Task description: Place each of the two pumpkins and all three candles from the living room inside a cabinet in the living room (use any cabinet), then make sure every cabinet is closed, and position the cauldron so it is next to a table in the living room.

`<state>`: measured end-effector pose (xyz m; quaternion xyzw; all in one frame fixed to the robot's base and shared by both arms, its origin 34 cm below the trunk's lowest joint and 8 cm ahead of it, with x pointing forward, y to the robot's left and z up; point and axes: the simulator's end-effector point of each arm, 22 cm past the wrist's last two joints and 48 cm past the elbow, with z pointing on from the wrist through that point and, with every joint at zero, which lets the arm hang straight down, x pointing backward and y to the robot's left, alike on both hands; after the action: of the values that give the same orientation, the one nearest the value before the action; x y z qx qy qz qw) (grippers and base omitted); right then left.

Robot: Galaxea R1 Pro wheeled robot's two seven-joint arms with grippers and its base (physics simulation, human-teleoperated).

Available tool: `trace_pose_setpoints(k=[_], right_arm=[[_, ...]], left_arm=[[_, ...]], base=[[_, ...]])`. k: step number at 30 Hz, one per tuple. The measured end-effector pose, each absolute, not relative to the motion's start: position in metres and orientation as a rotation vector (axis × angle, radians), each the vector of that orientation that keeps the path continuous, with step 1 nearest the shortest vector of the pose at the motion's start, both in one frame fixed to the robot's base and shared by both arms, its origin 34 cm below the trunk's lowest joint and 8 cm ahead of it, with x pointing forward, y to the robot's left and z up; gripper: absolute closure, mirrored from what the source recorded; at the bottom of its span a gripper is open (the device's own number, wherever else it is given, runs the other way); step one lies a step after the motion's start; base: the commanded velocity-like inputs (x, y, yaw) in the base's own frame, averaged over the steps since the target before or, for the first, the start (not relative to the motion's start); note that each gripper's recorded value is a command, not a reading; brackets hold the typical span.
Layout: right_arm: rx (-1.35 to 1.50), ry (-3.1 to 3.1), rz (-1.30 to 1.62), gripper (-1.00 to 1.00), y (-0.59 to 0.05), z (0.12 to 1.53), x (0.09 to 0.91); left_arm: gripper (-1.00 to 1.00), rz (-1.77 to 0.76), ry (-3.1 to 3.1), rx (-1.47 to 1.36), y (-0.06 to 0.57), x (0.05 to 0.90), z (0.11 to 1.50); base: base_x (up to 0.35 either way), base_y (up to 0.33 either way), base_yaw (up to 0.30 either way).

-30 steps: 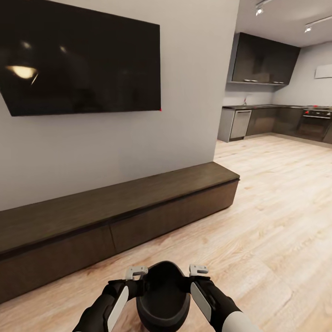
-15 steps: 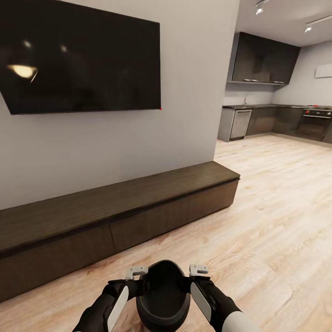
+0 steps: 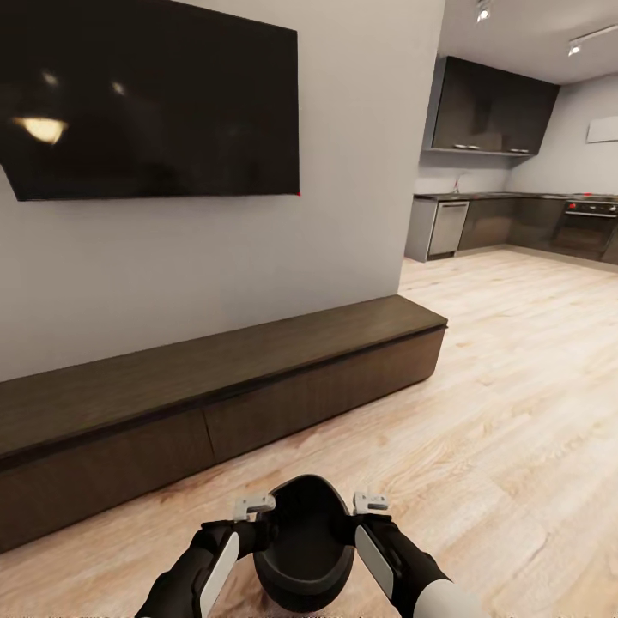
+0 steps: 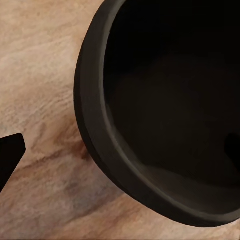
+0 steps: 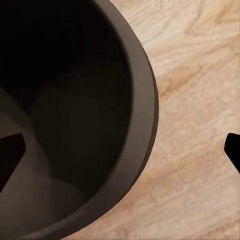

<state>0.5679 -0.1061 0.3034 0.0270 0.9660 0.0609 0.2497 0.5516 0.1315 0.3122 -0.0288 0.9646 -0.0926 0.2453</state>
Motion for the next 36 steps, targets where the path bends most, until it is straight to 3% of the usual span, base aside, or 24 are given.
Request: trace_pose_setpoints(k=[36], right_arm=[[0.158,2.664,0.153,-1.00,-0.117,0.263,0.553]], left_arm=[[-1.00,-0.253,2.696,-0.089,0.132,0.538,0.280]], base=[[0.000,0.000,0.000]])
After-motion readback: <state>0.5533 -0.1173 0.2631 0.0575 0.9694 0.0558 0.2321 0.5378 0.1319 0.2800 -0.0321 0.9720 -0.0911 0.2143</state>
